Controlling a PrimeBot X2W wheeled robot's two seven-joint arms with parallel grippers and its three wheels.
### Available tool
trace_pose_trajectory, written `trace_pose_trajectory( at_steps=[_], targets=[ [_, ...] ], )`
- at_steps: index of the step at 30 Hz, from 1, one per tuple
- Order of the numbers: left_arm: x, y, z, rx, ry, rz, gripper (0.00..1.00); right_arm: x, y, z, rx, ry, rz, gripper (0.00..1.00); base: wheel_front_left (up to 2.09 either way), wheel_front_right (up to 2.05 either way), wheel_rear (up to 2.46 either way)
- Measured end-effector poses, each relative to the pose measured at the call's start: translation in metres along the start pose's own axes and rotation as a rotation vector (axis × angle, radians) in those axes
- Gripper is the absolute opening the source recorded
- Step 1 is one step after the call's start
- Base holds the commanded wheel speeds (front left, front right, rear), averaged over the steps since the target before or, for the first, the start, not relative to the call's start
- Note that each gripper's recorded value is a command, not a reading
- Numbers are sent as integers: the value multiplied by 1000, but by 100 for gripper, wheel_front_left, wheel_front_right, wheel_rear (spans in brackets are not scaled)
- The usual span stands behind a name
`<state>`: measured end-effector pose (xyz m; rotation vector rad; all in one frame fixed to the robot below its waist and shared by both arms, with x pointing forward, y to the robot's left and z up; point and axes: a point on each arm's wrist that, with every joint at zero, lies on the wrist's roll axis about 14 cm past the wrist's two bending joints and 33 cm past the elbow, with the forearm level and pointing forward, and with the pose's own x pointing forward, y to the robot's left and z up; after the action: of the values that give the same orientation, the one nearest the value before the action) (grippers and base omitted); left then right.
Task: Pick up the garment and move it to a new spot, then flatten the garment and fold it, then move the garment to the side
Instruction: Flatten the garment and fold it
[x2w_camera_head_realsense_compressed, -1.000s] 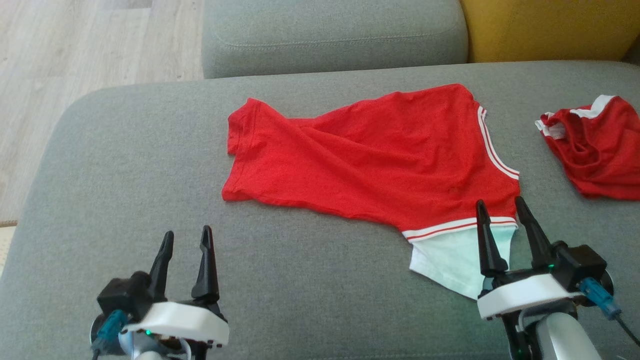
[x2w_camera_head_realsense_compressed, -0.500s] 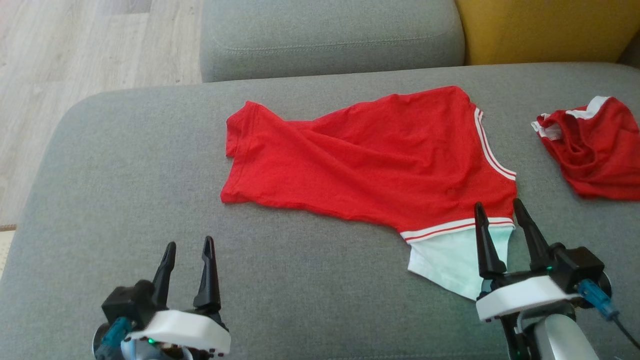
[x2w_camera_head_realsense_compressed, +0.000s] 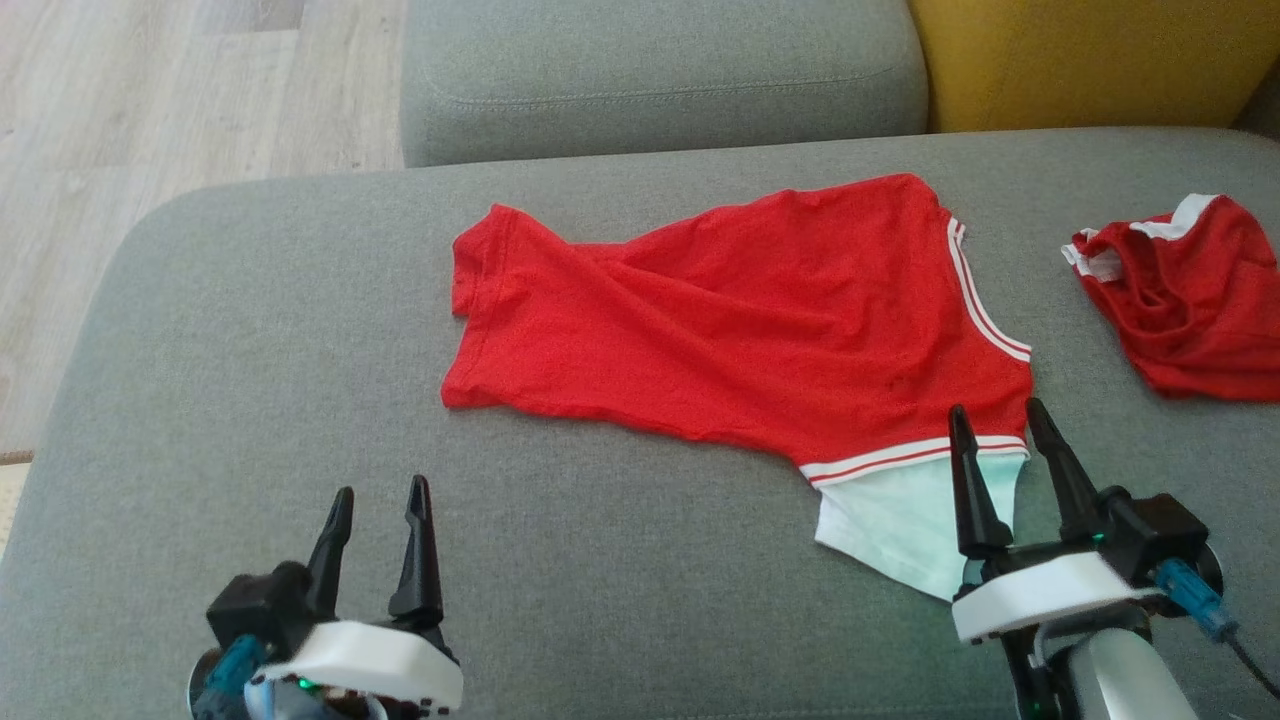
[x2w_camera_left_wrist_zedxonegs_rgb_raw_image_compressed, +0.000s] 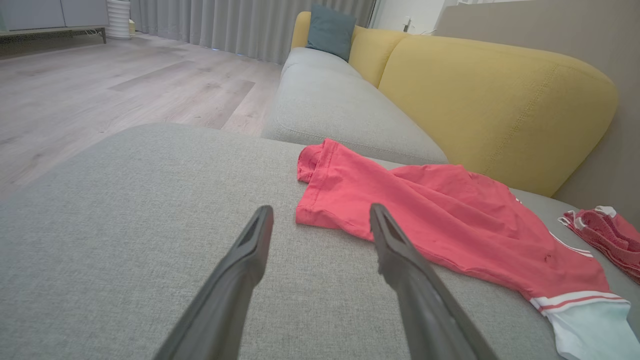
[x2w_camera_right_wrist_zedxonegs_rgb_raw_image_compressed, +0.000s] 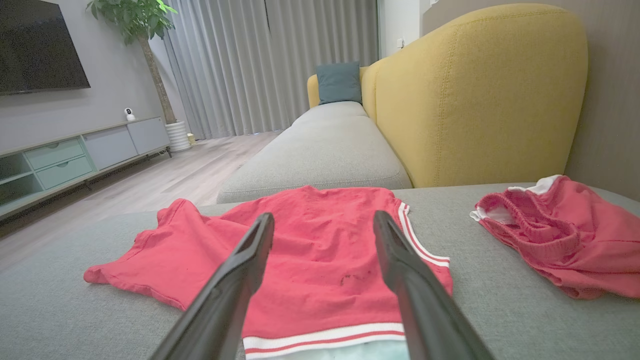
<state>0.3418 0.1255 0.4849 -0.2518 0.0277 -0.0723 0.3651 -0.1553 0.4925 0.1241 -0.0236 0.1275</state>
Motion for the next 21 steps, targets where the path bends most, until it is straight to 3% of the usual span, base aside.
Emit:
trace_pose_trajectory(
  at_steps=[6,16,21],
  targets=[
    [0,0,-2,-1,5,2,100,-2,-8,-5,2,25,-25,100,0,0,0],
    [9,-1,-17,-18,54,4,100,-46,-37,-77,28,325,-134,100,0,0,0],
    [17,-1,-29,-21,92,-3,100,-53,-47,-93,42,412,-172,100,0,0,0]
  ],
)
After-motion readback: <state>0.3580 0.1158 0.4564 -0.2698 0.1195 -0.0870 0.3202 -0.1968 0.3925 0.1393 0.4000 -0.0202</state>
